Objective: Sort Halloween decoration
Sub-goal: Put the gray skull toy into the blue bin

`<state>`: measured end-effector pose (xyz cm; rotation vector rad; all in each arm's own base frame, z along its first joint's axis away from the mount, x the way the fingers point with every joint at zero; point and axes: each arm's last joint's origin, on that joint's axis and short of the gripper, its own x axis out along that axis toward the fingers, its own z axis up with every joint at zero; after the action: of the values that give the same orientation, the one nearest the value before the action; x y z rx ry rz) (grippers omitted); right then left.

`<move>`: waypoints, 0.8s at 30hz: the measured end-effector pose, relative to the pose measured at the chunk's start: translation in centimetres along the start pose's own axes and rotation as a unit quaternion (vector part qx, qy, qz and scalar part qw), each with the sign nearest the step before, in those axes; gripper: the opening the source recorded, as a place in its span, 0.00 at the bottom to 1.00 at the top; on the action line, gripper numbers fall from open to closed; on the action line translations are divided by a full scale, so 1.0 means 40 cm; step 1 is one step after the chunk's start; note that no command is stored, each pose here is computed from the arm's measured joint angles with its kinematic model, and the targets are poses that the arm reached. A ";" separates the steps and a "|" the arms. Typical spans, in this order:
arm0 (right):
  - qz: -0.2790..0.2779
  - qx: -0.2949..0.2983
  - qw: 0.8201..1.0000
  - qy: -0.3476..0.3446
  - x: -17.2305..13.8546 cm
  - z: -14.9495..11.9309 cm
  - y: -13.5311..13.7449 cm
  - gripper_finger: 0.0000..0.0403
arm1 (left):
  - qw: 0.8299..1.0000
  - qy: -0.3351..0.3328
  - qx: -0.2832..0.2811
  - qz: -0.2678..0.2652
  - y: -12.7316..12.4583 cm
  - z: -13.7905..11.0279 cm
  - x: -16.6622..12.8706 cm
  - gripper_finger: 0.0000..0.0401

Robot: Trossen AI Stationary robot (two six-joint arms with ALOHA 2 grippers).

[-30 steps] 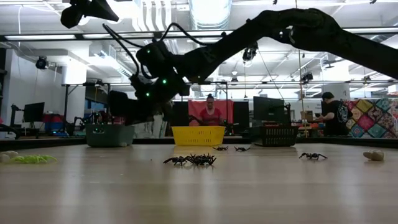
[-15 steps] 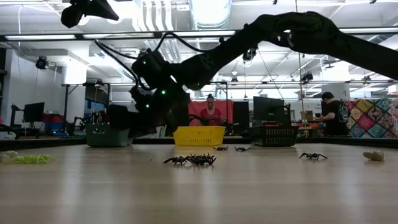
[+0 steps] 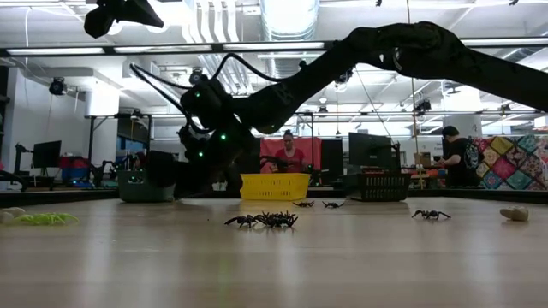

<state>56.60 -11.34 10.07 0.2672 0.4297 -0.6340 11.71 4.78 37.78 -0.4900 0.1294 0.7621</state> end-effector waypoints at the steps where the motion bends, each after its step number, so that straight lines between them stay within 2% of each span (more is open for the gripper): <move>1: 0.002 0.003 1.000 -0.006 0.001 0.003 0.000 0.02 | 1.000 0.000 0.000 0.000 0.000 0.000 0.000 0.00; 7: -0.001 0.001 1.000 0.000 0.017 -0.024 -0.006 0.02 | 1.000 0.000 0.000 0.000 0.000 0.000 0.000 0.00; 17: 0.032 -0.001 0.999 0.002 0.017 -0.024 0.002 0.02 | 1.000 0.001 0.000 0.001 -0.001 0.000 0.002 0.00; 21: 0.049 -0.039 0.998 0.004 0.010 -0.031 0.021 0.02 | 1.000 0.001 0.001 0.001 -0.001 0.000 0.002 0.00; 24: 0.022 -0.059 0.998 0.011 0.002 -0.030 0.022 0.02 | 1.000 0.001 0.000 0.001 -0.001 0.000 0.002 0.00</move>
<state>56.85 -10.26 9.09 0.1717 0.4796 -0.5617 11.79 4.81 37.75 -0.4902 0.1320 0.7626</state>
